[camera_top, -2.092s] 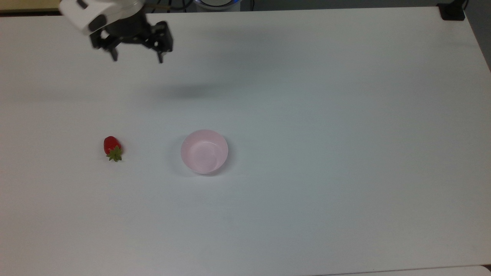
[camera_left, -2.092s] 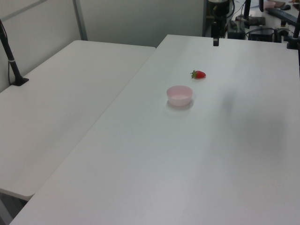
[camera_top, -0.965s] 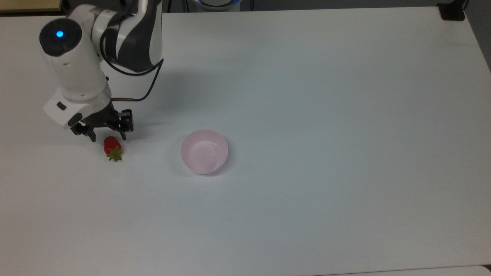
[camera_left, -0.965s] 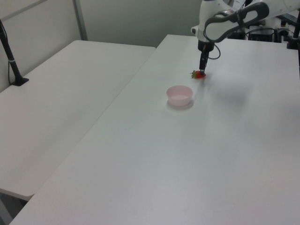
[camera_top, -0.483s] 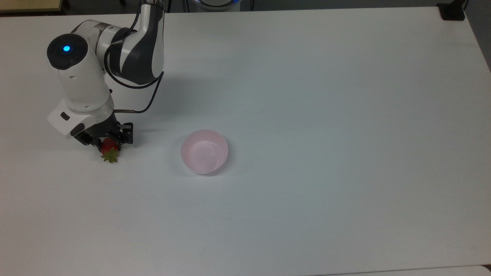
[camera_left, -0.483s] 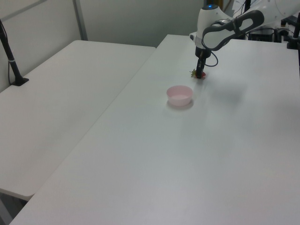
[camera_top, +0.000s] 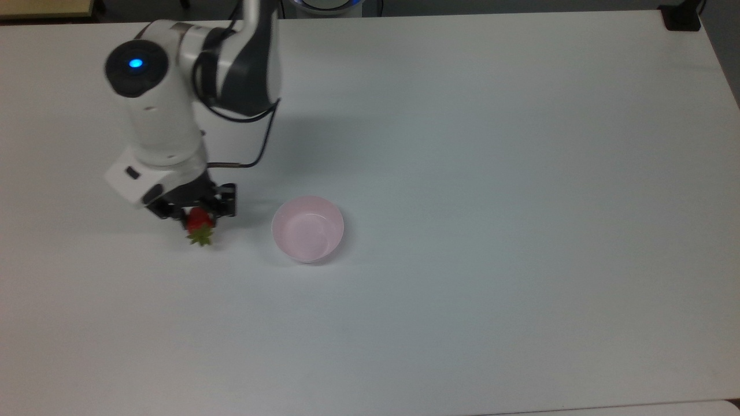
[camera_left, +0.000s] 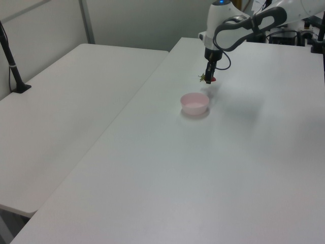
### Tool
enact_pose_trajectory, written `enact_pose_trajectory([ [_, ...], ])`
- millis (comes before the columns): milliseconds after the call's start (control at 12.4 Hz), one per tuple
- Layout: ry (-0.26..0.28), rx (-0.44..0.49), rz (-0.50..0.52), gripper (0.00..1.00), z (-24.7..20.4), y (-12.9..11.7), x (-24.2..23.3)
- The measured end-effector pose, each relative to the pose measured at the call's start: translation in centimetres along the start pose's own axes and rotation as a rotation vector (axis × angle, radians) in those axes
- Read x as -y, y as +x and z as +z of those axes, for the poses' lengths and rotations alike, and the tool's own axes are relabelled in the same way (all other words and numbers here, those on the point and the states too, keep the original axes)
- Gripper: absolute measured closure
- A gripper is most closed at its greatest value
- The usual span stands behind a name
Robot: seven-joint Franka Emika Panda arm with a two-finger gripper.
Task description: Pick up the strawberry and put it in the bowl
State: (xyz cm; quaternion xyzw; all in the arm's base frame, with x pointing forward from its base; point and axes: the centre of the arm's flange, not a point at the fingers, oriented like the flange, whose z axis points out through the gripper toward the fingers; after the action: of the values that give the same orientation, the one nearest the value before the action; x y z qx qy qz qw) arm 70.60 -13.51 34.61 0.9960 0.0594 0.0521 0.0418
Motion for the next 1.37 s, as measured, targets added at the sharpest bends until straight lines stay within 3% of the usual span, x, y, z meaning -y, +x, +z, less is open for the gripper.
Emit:
enact_pose_trajectory([
  [322,0.015,0.015,0.035,0.56,-4.7,1.6,9.1],
  [644,0.022,0.036,0.074,0.55,-3.7,1.8,13.5],
  [1046,0.021,0.085,0.086,0.00,-6.0,1.2,13.8],
  [1368,0.018,0.161,0.071,0.00,-18.2,-2.7,15.3],
])
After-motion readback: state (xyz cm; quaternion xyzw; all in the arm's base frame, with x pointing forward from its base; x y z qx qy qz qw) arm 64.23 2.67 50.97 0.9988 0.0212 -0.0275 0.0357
